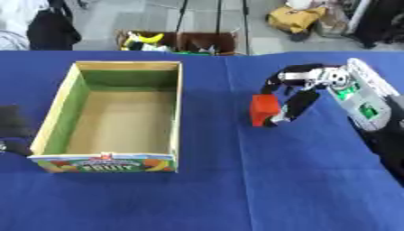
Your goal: Pick up objects on the table and place them in the box.
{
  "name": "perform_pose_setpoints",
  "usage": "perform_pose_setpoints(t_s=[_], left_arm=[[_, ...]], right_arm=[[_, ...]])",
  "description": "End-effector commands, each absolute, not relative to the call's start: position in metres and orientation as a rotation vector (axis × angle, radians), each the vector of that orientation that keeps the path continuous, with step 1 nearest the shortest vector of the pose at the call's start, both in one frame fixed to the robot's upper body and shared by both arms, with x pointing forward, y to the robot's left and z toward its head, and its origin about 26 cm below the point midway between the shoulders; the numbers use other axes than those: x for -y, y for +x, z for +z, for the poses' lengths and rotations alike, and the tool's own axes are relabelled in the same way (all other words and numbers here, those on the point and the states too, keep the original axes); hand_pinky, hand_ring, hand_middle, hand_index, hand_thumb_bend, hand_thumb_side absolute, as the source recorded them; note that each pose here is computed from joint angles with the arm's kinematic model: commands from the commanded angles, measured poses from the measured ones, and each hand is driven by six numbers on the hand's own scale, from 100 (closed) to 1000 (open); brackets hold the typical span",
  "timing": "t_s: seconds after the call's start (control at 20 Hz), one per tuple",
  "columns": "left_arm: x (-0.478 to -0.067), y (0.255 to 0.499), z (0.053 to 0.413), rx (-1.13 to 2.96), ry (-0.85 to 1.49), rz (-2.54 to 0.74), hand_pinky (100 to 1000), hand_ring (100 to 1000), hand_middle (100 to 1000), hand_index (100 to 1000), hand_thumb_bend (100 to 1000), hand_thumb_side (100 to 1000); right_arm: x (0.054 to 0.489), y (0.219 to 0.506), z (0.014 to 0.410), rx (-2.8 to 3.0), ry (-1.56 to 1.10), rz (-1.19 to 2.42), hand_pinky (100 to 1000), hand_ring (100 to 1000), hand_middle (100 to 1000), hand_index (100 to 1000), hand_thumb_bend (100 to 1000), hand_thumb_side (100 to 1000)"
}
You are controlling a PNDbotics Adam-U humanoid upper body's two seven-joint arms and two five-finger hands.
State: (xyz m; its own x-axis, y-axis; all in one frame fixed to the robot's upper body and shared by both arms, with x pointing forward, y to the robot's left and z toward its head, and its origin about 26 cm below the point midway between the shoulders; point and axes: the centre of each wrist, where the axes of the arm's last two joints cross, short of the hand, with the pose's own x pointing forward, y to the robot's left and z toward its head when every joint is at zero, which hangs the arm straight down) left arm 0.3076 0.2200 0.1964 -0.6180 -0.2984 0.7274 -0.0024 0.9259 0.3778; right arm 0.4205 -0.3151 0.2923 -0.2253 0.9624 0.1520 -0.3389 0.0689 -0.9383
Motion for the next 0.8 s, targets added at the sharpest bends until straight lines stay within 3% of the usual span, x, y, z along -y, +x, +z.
perform_pose_setpoints(t_s=[0.05,0.2,0.25,0.3,0.4,0.45,0.5,0.55,0.8], left_arm=[[-0.2199,0.3051,0.2045,2.234,0.214,-0.443,523,645,628,801,100,1000],[-0.2198,0.3051,0.2045,2.234,0.213,-0.444,523,645,628,802,100,1000],[-0.2198,0.3050,0.2044,2.234,0.212,-0.445,523,646,628,802,100,1000],[-0.2197,0.3050,0.2043,2.234,0.212,-0.445,524,646,628,802,100,1000],[-0.2196,0.3050,0.2044,2.234,0.211,-0.446,524,646,628,802,100,1000],[-0.2197,0.3050,0.2044,2.234,0.210,-0.447,524,646,628,802,100,1000],[-0.2197,0.3051,0.2044,2.234,0.211,-0.447,524,646,628,802,100,1000],[-0.2198,0.3050,0.2044,2.234,0.211,-0.447,524,647,628,802,100,1000],[-0.2199,0.3050,0.2041,2.231,0.211,-0.454,524,648,629,802,100,1000]], right_arm=[[0.3181,0.4196,0.3030,1.238,-0.801,1.377,726,867,655,704,362,319],[0.3190,0.4218,0.2994,1.267,-0.837,1.319,688,832,596,646,279,281],[0.3197,0.4224,0.2985,1.275,-0.854,1.297,653,805,552,597,152,239],[0.3201,0.4230,0.2974,1.284,-0.871,1.273,638,792,529,573,100,213],[0.3204,0.4240,0.2955,1.300,-0.894,1.231,622,778,499,538,100,164],[0.3209,0.4241,0.2956,1.308,-0.907,1.208,596,752,446,476,100,100],[0.3208,0.4240,0.2958,1.317,-0.918,1.187,588,744,427,458,100,146],[0.3203,0.4238,0.2963,1.327,-0.923,1.170,581,736,406,437,100,100],[0.3179,0.4204,0.3041,1.374,-0.939,1.111,558,716,364,368,100,100]])
